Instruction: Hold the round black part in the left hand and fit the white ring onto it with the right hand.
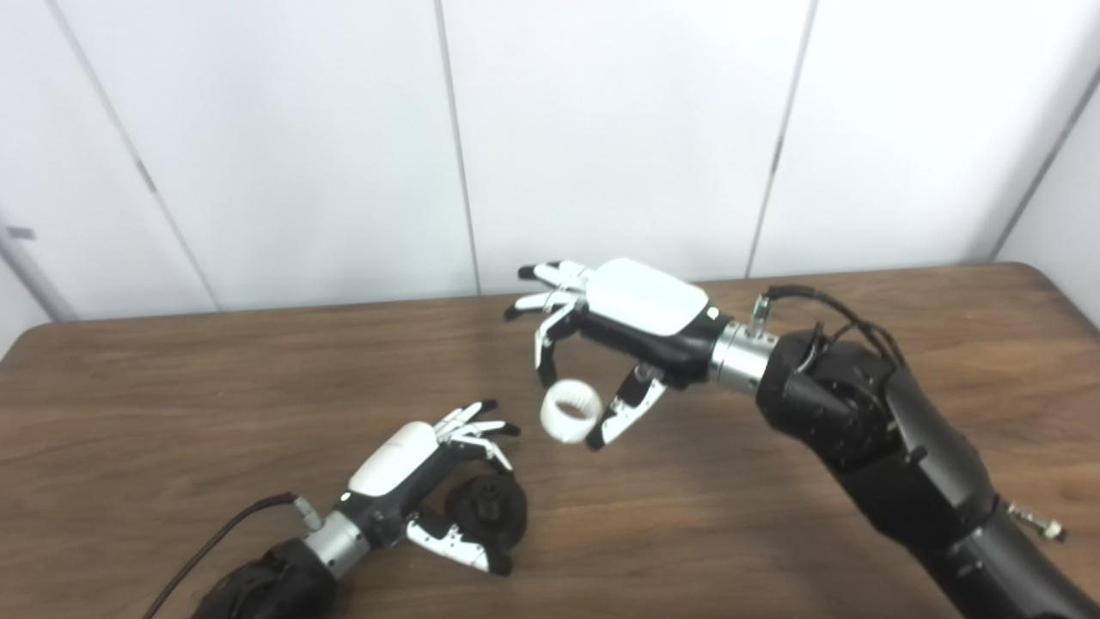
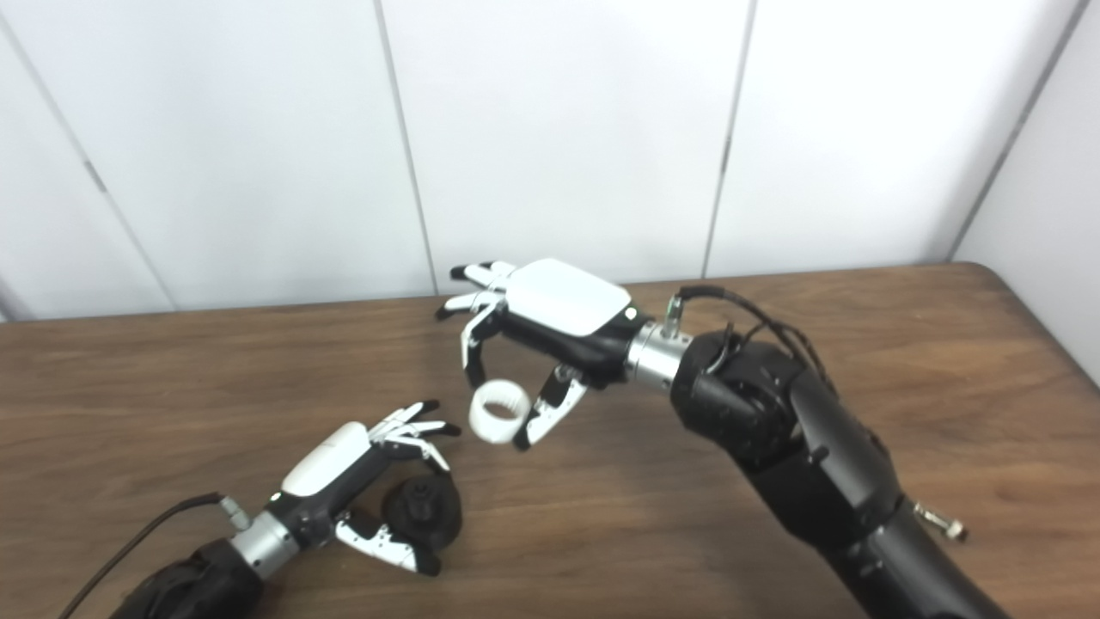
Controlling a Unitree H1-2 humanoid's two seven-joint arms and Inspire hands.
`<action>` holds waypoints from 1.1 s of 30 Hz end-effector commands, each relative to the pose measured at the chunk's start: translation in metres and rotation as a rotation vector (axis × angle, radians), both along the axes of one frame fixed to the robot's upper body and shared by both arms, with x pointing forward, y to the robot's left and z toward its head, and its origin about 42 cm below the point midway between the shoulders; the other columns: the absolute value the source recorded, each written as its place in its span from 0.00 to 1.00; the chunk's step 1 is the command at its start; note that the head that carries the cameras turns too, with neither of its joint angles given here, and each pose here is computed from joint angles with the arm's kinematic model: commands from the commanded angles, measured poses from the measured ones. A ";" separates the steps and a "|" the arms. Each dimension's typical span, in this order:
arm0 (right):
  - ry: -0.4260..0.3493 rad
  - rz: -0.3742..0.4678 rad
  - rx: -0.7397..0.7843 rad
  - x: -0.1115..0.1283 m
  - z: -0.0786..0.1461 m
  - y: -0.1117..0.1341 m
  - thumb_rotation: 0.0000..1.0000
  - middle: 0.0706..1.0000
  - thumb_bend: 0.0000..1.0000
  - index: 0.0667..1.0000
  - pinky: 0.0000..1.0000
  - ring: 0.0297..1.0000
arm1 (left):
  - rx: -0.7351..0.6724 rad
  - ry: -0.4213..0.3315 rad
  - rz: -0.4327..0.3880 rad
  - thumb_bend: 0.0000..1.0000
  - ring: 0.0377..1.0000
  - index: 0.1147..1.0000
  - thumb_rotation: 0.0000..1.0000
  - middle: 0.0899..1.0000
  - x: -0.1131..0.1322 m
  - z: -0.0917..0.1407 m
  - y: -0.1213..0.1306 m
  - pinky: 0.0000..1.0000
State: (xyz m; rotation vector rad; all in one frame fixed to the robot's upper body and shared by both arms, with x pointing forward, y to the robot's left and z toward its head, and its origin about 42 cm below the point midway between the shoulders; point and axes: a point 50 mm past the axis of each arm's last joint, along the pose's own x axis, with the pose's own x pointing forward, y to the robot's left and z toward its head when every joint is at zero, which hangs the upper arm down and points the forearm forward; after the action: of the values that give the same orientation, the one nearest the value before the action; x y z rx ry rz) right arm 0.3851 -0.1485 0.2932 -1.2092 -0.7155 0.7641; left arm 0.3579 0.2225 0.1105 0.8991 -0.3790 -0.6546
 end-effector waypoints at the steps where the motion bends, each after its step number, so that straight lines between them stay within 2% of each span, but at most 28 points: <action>1: -0.073 0.056 0.036 -0.003 0.023 0.007 0.14 0.86 0.53 0.44 1.00 1.00 | 0.073 0.090 0.015 0.53 1.00 0.41 0.06 0.85 -0.013 -0.024 -0.004 1.00; 13: -0.060 0.141 0.054 -0.011 0.021 0.025 0.14 0.86 0.53 0.44 1.00 1.00 | 0.082 0.083 0.009 0.53 1.00 0.41 0.06 0.85 -0.015 -0.020 -0.024 1.00; 33: -0.002 0.175 0.055 -0.007 -0.005 0.036 0.14 0.86 0.53 0.44 1.00 1.00 | 0.090 0.089 -0.010 0.53 1.00 0.41 0.06 0.85 -0.019 -0.011 -0.035 1.00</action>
State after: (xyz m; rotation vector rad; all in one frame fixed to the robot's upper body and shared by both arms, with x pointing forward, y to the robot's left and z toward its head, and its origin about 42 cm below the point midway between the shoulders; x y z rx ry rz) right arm 0.3760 -0.1158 0.2716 -1.1176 -0.7649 0.9133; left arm 0.3501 0.1964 0.1146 0.8973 -0.3426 -0.6175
